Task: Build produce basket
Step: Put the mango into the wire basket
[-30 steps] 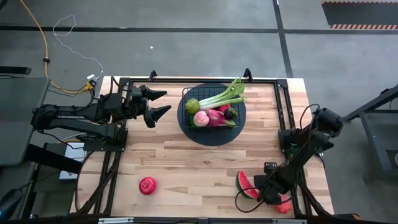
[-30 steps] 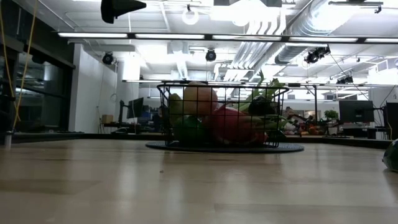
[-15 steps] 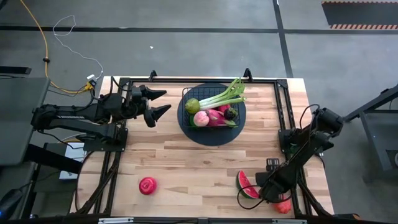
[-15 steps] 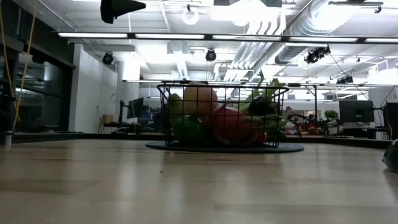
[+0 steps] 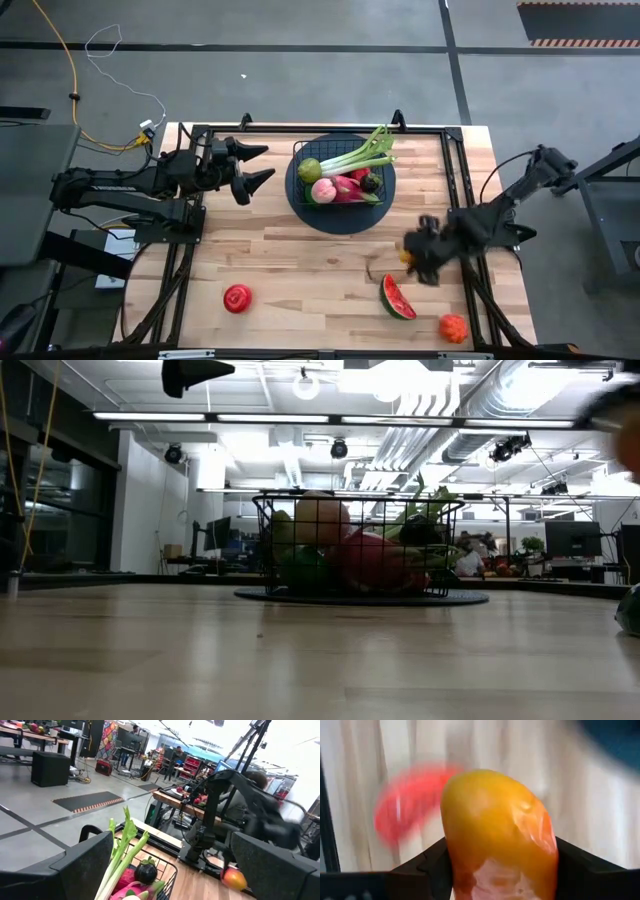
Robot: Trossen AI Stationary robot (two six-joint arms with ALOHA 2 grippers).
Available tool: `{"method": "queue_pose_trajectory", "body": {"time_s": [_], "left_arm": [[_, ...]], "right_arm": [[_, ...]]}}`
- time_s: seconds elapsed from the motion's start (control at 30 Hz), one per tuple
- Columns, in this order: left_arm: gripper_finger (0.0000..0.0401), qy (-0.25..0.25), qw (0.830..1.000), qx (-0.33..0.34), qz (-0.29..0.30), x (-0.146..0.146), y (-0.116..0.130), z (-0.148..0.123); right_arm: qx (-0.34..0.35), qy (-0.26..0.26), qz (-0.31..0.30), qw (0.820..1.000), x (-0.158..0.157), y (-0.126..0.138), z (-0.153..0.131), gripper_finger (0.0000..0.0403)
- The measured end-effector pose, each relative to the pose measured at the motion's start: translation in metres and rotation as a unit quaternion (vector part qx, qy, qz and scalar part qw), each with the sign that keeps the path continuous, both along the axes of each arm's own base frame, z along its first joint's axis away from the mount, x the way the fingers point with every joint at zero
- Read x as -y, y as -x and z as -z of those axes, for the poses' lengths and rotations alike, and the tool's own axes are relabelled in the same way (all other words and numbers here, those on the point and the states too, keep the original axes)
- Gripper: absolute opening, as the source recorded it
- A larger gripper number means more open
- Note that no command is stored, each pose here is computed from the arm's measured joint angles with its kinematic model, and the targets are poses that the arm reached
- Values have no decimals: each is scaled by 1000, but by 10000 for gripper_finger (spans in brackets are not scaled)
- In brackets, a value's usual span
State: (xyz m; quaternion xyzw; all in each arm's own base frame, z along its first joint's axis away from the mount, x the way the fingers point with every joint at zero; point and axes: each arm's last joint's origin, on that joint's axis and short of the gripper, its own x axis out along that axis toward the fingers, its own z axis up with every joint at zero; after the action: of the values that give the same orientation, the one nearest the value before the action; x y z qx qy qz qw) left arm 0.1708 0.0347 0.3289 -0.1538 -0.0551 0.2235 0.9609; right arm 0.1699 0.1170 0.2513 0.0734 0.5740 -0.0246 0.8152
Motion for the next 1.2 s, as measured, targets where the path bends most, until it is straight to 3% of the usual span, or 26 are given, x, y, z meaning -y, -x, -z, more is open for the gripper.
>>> {"method": "queue_pose_trajectory", "body": {"time_s": [0.13, 0.27, 0.47, 0.57, 0.67, 0.87, 1.0, 1.2], "left_arm": [[392, -1, 1000, 0, 10, 1, 0, 0], [392, -2, 1000, -1, 8, 0, 0, 0], [392, -2, 1000, 0, 10, 0, 0, 0], [392, -2, 1000, 0, 11, 0, 0, 0], [392, -2, 1000, 0, 10, 0, 0, 0], [392, 19, 1000, 10, 21, 1, 0, 0], [392, 21, 1000, 11, 21, 1, 0, 0], [392, 22, 999, 11, 21, 1, 0, 0]], "right_arm": [[144, -4, 76, 987, 32, -26, -22, 231], [245, -8, 87, 966, 57, -52, -32, 232], [350, -108, 92, 926, 74, -68, -2, 234], [381, -132, 122, 907, 81, -68, 12, 234], [427, -138, 130, 884, 87, -71, 7, 235], [480, -92, 91, 868, 101, -82, -33, 235], [488, -53, 60, 869, 108, -85, -58, 235], [476, -39, 28, 878, 116, -85, -77, 236]]}}
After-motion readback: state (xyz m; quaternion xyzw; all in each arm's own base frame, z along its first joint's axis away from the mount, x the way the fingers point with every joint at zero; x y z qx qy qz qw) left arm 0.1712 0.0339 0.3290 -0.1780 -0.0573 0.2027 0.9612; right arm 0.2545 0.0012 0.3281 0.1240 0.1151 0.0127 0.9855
